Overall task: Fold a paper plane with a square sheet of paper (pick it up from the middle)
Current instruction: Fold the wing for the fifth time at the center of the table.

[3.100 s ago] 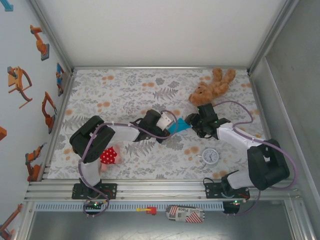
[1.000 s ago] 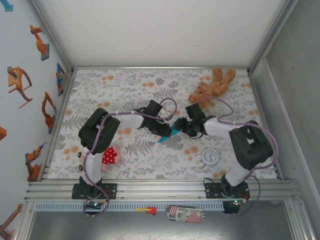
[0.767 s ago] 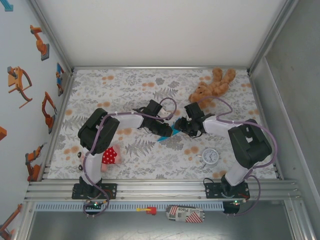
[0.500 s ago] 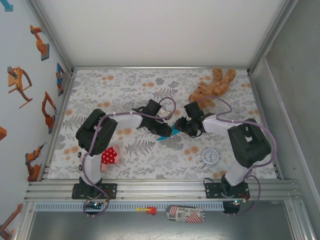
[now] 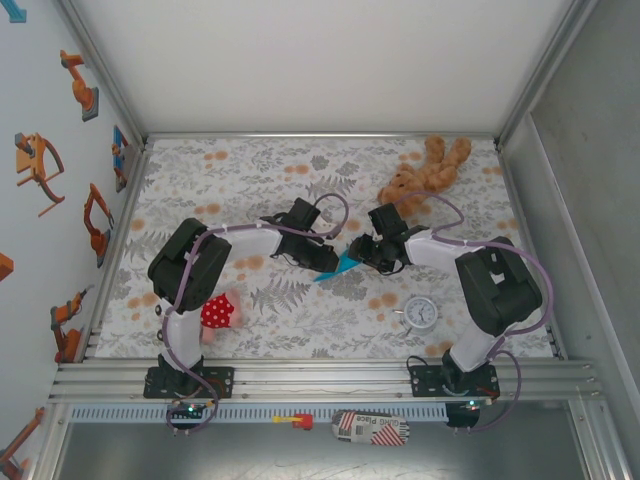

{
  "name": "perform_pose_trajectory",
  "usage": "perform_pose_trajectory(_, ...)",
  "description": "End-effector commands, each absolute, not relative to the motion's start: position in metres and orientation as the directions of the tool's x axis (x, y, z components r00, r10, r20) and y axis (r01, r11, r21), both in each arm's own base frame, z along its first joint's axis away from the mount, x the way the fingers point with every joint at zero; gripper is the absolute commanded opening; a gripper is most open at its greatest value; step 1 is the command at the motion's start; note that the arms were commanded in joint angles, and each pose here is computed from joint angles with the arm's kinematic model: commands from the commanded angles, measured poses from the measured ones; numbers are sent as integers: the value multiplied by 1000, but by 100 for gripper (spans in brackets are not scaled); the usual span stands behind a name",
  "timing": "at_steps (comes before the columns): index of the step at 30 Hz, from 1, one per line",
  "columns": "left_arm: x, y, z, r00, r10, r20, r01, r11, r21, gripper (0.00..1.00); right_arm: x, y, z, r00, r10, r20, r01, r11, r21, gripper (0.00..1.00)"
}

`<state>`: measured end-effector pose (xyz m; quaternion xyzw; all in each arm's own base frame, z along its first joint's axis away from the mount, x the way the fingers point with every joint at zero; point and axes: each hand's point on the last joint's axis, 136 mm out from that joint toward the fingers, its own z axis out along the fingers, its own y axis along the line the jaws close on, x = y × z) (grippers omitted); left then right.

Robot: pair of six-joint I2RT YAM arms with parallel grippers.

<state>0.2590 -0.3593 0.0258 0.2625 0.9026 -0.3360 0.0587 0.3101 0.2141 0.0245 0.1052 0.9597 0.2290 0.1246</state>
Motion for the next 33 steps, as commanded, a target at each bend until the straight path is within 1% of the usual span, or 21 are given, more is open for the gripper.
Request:
perform_pose_trajectory(1, 255, -353, 32, -856, 433, -283, 513, 636, -577, 10, 302, 210, 9, -955, 236, -179, 140, 892, 430, 56)
perform_pose_trajectory(6, 254, -353, 28, -857, 432, -282, 510, 632, -583, 7, 307, 218, 30, -939, 232, -254, 75, 859, 507, 65)
perform_pose_trajectory(10, 253, -353, 28, -857, 428, -286, 510, 630, -586, 6, 306, 218, 42, -925, 214, -315, 15, 848, 530, 69)
perform_pose_trajectory(13, 254, -353, 27, -860, 422, -288, 507, 631, -587, 6, 303, 217, 45, -922, 198, -334, -10, 847, 532, 69)
perform_pose_trajectory(19, 256, -355, 31, -870, 391, -299, 490, 633, -599, 5, 298, 214, 42, -931, 179, -317, 6, 878, 479, 68)
perform_pose_trajectory(23, 261, -354, 42, -874, 352, -335, 486, 640, -595, 5, 302, 213, 57, -914, 208, -349, 16, 877, 481, 68)
perform_pose_trajectory(28, 272, -343, 52, -857, 307, -413, 501, 684, -531, 5, 307, 205, 83, -863, 277, -422, 30, 862, 506, 68)
perform_pose_trajectory(33, 282, -323, 48, -837, 269, -477, 490, 758, -431, 5, 306, 192, 87, -831, 324, -453, 68, 866, 495, 68)
